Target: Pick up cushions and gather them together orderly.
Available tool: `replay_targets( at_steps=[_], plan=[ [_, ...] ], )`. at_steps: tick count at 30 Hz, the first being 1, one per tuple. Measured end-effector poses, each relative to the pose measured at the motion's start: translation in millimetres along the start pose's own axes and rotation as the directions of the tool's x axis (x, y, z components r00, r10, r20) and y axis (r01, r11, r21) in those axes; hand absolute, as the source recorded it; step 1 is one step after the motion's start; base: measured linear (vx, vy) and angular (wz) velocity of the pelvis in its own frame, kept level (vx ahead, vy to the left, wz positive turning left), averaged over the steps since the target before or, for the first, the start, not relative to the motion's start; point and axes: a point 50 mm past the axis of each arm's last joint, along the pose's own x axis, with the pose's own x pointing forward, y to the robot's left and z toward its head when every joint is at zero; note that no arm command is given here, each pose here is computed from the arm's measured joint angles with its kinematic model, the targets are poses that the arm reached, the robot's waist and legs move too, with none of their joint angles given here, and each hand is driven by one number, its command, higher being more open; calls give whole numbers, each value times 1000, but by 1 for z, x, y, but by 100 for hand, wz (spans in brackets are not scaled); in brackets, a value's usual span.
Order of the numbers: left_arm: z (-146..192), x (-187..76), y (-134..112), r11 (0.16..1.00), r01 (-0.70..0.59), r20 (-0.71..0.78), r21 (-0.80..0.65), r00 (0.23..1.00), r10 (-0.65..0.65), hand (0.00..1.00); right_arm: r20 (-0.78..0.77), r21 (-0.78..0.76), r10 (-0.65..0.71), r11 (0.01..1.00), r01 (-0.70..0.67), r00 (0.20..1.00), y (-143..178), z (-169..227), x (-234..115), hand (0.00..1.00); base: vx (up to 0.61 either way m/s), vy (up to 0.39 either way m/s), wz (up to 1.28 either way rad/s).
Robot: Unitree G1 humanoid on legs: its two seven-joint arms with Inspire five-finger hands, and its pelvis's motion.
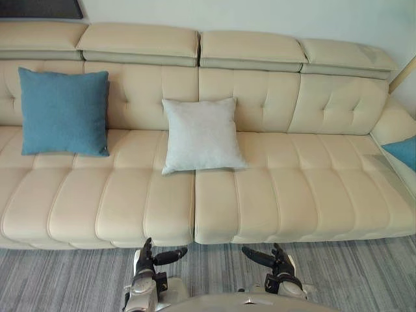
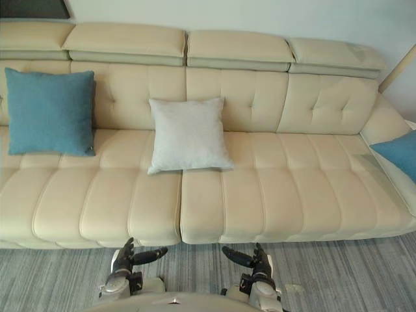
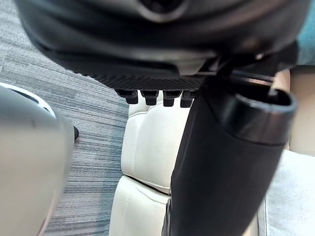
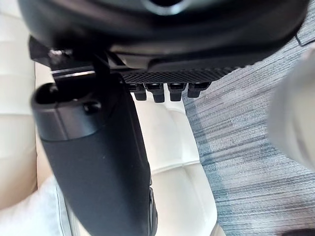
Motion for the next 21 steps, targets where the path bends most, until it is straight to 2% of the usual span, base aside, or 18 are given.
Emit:
replay_targets(
  at_steps=[6, 8, 12, 19, 21],
  plan=[
    [14, 2, -17, 999, 43, 42, -6, 998, -43, 100, 74, 2, -14, 1000, 13, 997, 2, 28, 9, 100, -208, -80, -24],
    [17, 1, -27, 997, 77, 51, 8, 996, -77, 100, 65, -10, -25, 1000, 26, 998, -3, 26, 9, 100, -260, -70, 16],
    [17, 1, -28, 997, 77, 54, 9, 996, -78, 100, 51, -30, -29, 999, 30, 998, -4, 21, 8, 100, -201, -32, 12],
    [17, 0, -31, 993, 93, 56, 67, 994, -97, 100, 53, -29, -46, 998, 47, 998, -7, 22, 8, 100, -102, 159, -4],
    [17, 2, -25, 994, 78, 49, 78, 995, -82, 100, 30, 5, -15, 1000, 15, 999, 4, 15, 5, 100, -109, 210, -31]
  ],
)
